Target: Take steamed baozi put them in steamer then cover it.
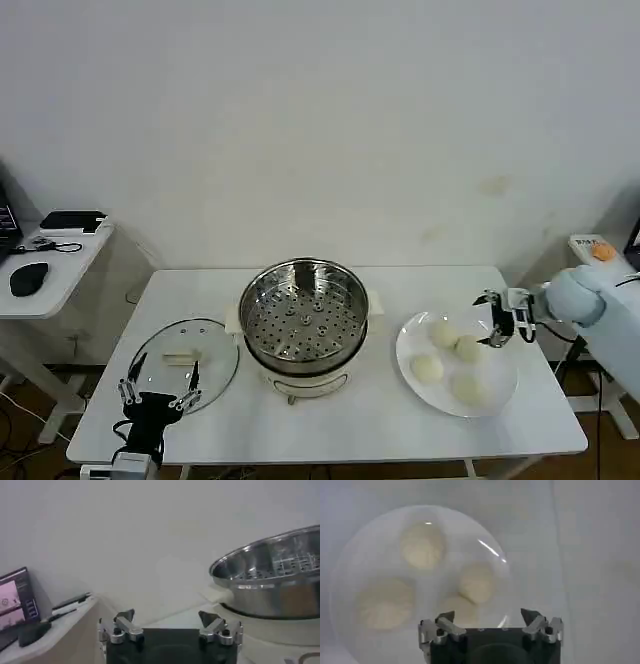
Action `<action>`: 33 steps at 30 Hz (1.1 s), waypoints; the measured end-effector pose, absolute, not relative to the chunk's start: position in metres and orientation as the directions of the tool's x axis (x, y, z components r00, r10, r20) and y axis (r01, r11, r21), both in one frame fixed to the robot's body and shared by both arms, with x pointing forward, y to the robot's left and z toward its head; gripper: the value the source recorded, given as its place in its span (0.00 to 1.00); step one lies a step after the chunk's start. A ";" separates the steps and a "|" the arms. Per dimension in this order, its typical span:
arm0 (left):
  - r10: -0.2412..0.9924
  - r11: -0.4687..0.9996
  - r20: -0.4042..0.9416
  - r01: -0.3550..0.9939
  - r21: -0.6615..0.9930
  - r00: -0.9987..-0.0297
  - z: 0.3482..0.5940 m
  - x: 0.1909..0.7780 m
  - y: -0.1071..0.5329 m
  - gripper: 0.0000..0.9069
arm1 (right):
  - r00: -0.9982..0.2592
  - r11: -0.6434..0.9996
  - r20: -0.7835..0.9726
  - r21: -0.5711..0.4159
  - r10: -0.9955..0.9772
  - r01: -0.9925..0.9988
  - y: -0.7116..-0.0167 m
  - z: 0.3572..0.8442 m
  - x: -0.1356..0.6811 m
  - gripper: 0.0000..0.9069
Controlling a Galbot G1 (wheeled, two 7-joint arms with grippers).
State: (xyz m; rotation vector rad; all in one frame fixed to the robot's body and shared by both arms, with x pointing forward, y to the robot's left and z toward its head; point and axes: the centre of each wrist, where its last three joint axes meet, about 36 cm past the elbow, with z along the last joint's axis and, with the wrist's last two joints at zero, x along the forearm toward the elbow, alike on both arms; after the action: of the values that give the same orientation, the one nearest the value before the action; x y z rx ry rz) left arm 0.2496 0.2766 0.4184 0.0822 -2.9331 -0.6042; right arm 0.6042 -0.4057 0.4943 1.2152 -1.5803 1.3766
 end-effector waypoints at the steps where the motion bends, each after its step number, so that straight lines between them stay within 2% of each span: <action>1: -0.080 0.916 0.132 -0.021 0.401 -0.988 0.418 0.250 0.277 1.00 | -0.304 -0.014 0.932 -0.313 -0.196 -0.950 -0.402 0.492 0.608 1.00; 26: -0.091 0.903 0.123 -0.030 0.429 -0.988 0.421 0.246 0.283 1.00 | -0.248 -0.062 0.963 -0.256 -0.109 -0.965 -0.364 0.451 0.654 0.98; 30: -0.092 0.902 0.121 -0.031 0.431 -0.988 0.422 0.246 0.283 1.00 | -0.242 -0.068 0.965 -0.250 -0.104 -0.966 -0.360 0.447 0.656 0.83; 31: -0.093 0.902 0.121 -0.032 0.432 -0.988 0.422 0.246 0.284 1.00 | -0.241 -0.067 0.965 -0.248 -0.102 -0.966 -0.359 0.447 0.656 0.77; 33: -0.095 0.901 0.121 -0.034 0.433 -0.988 0.422 0.246 0.284 1.00 | -0.238 -0.067 0.966 -0.245 -0.100 -0.967 -0.358 0.445 0.656 0.76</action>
State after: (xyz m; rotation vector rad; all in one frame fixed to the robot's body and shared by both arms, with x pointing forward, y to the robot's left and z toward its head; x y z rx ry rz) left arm 0.2457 0.2844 0.4224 0.0994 -2.9262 -0.6635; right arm 0.6560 -0.3584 0.4453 1.2115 -1.4202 1.4051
